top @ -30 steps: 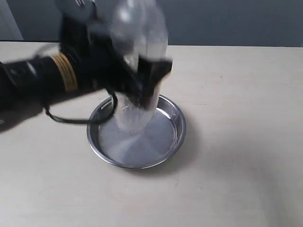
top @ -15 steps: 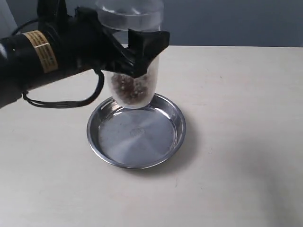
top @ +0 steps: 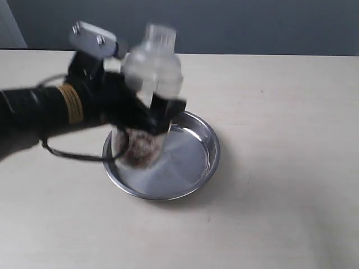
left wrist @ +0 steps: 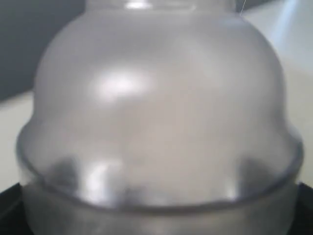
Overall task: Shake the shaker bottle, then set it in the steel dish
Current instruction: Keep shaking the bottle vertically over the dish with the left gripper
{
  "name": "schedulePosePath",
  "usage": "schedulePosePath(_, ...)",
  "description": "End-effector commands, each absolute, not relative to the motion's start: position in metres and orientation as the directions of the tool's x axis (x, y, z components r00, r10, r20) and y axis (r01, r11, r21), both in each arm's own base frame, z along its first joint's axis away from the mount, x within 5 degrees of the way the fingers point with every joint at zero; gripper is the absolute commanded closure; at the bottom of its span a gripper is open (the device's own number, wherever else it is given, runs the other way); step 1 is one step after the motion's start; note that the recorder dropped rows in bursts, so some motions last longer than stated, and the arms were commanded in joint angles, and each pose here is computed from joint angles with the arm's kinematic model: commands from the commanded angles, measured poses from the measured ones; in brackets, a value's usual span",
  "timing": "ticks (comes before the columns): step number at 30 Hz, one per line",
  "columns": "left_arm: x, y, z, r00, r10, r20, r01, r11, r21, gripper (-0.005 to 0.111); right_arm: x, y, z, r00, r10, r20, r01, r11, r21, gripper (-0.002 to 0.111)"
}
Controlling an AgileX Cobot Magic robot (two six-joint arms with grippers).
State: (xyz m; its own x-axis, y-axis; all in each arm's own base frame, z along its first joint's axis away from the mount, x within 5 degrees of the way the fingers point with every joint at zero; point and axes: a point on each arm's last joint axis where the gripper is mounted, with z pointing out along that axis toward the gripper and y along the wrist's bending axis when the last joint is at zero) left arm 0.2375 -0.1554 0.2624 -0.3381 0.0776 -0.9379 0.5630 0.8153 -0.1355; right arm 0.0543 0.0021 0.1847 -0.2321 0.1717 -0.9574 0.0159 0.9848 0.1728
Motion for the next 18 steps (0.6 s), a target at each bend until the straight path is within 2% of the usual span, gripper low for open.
schedulePosePath(1,0.237,-0.160,0.243,-0.352,0.074,-0.933,0.587,0.794,-0.158,0.106,0.054,0.002,0.186,-0.216,0.166,-0.962,0.018,0.986,0.166,0.109)
schedulePosePath(2,0.242,-0.157,0.237,-0.371,0.061,-0.927,0.567,0.806,-0.174,0.106,0.054,0.002,0.186,-0.216,0.166,-0.962,0.018,0.986,0.166,0.109)
schedulePosePath(3,0.243,-0.155,0.260,-0.292,0.006,-0.957,0.578,0.798,-0.171,0.106,0.054,0.002,0.186,-0.216,0.166,-0.962,0.018,0.986,0.166,0.109)
schedulePosePath(4,0.240,-0.151,0.305,-0.127,-0.058,-0.990,0.612,0.781,-0.124,0.106,0.054,0.002,0.186,-0.216,0.166,-0.962,0.018,0.986,0.166,0.109)
schedulePosePath(5,0.237,-0.147,0.328,-0.050,-0.080,-0.996,0.615,0.783,-0.094,0.106,0.054,0.002,0.186,-0.216,0.166,-0.962,0.018,0.986,0.166,0.109)
schedulePosePath(6,0.238,-0.145,0.324,-0.095,-0.048,-0.994,0.592,0.800,-0.095,0.106,0.054,0.002,0.186,-0.216,0.166,-0.962,0.018,0.986,0.166,0.109)
schedulePosePath(7,0.241,-0.146,0.301,-0.188,-0.001,-0.982,0.571,0.813,-0.111,0.106,0.054,0.002,0.186,-0.216,0.166,-0.962,0.018,0.986,0.166,0.109)
schedulePosePath(8,0.245,-0.148,0.247,-0.364,0.090,-0.927,0.539,0.832,-0.130,0.106,0.054,0.002,0.186,-0.216,0.166,-0.962,0.018,0.986,0.166,0.109)
schedulePosePath(10,0.248,-0.149,0.224,-0.446,0.074,-0.892,0.506,0.843,-0.183,0.106,0.054,0.002,0.186,-0.216,0.166,-0.962,0.018,0.986,0.166,0.109)
schedulePosePath(11,0.249,-0.151,0.232,-0.424,0.043,-0.905,0.510,0.837,-0.199,0.106,0.054,0.002,0.186,-0.216,0.166,-0.962,0.018,0.986,0.166,0.109)
schedulePosePath(14,0.243,-0.153,0.305,-0.147,-0.076,-0.986,0.611,0.777,-0.151,0.106,0.054,0.002,0.186,-0.216,0.166,-0.962,0.018,0.986,0.166,0.109)
schedulePosePath(15,0.240,-0.152,0.320,-0.096,-0.097,-0.991,0.625,0.769,-0.136,0.106,0.054,0.002,0.186,-0.216,0.166,-0.962,0.018,0.986,0.166,0.109)
schedulePosePath(16,0.239,-0.152,0.324,-0.083,-0.092,-0.992,0.627,0.769,-0.124,0.106,0.054,0.002,0.186,-0.216,0.166,-0.962,0.018,0.986,0.166,0.109)
schedulePosePath(18,0.242,-0.153,0.301,-0.172,-0.022,-0.985,0.606,0.786,-0.123,0.106,0.054,0.002,0.186,-0.216,0.166,-0.962,0.018,0.986,0.166,0.109)
